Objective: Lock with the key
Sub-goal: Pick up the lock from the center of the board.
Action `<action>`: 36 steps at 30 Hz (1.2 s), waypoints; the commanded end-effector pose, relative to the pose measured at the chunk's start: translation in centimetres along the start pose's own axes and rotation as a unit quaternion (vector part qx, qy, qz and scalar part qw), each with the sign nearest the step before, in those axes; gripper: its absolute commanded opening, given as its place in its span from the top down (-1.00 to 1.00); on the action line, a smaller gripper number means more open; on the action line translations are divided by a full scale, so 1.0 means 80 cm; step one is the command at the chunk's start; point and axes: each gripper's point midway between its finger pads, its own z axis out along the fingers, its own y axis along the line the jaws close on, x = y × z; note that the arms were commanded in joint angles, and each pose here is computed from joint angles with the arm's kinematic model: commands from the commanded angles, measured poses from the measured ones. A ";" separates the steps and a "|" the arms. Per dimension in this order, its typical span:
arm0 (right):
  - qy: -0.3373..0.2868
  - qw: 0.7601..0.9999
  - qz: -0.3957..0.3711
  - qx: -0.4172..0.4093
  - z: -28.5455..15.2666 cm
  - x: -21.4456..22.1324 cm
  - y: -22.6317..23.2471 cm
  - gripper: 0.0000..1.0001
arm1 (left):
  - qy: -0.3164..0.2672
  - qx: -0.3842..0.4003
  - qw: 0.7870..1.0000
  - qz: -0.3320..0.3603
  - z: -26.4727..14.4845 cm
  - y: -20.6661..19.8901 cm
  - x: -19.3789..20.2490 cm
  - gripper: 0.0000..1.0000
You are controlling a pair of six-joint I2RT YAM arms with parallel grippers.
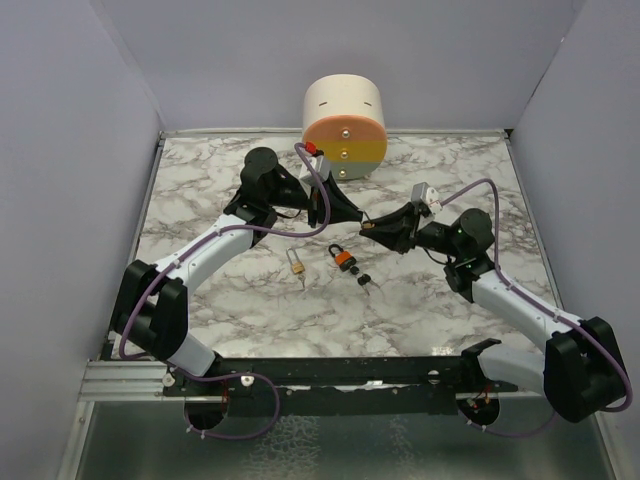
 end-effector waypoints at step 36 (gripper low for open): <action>-0.002 0.999 -0.018 0.034 0.004 -0.013 -0.012 0.97 | -0.013 -0.012 0.999 0.045 -0.005 -0.007 -0.035 0.93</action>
